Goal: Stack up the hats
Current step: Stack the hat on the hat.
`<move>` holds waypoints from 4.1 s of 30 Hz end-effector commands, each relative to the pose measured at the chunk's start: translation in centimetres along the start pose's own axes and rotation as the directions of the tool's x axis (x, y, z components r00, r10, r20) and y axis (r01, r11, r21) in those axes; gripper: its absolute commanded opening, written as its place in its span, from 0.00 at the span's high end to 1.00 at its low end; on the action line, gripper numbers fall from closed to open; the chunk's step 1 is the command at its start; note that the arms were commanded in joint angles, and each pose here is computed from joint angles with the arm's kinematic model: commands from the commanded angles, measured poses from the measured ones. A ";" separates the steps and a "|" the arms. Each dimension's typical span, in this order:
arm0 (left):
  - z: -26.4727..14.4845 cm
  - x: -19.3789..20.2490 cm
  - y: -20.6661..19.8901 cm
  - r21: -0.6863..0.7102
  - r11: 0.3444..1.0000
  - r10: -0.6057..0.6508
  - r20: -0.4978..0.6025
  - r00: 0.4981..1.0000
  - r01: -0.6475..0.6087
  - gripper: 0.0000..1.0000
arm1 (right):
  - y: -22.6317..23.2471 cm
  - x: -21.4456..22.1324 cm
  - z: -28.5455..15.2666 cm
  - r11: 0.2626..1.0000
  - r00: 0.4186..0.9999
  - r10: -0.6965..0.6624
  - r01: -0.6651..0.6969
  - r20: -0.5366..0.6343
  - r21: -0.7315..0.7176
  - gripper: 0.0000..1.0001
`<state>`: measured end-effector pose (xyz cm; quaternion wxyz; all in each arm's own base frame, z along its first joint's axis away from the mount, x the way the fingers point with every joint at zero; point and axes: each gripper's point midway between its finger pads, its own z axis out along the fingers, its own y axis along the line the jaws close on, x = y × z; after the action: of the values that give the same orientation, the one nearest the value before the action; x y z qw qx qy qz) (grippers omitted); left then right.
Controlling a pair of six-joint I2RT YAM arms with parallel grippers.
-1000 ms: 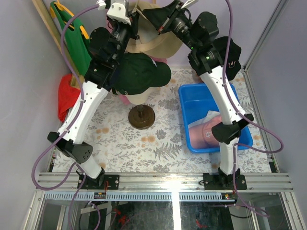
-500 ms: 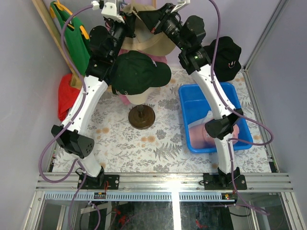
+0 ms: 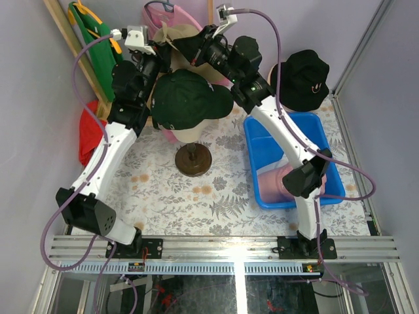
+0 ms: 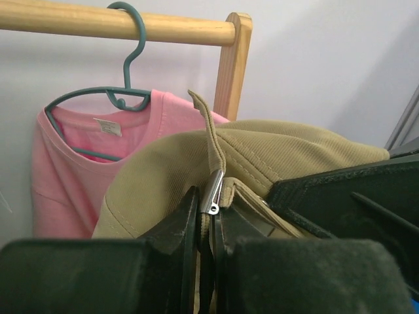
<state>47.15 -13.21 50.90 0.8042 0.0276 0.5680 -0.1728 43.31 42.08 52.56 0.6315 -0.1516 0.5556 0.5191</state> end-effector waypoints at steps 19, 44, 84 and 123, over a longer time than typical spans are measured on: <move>-9.3 -10.0 3.9 -0.159 0.980 -0.065 0.296 0.953 0.116 1.00 | 9.7 -3.2 -9.4 0.991 0.996 -0.093 0.094 0.015 -0.099 1.00; -14.6 -10.5 3.6 -0.148 0.965 -0.154 0.345 0.926 0.216 0.91 | 10.6 1.9 -12.4 0.995 0.993 -0.091 0.088 -0.072 -0.046 1.00; -20.9 -8.8 0.5 -0.176 0.877 -0.445 0.052 0.894 0.447 1.00 | 7.5 4.0 -11.4 0.997 0.999 -0.013 0.016 -0.052 0.070 1.00; -25.9 -6.9 -3.0 -0.004 0.928 -0.371 -0.088 0.925 0.372 0.28 | 7.6 2.3 -11.4 0.996 0.995 0.094 -0.094 -0.014 0.009 1.00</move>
<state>19.19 -9.43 49.23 0.7268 -0.0173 0.5976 -0.3382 32.74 38.48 44.90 0.5785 -0.1106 0.6278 0.5089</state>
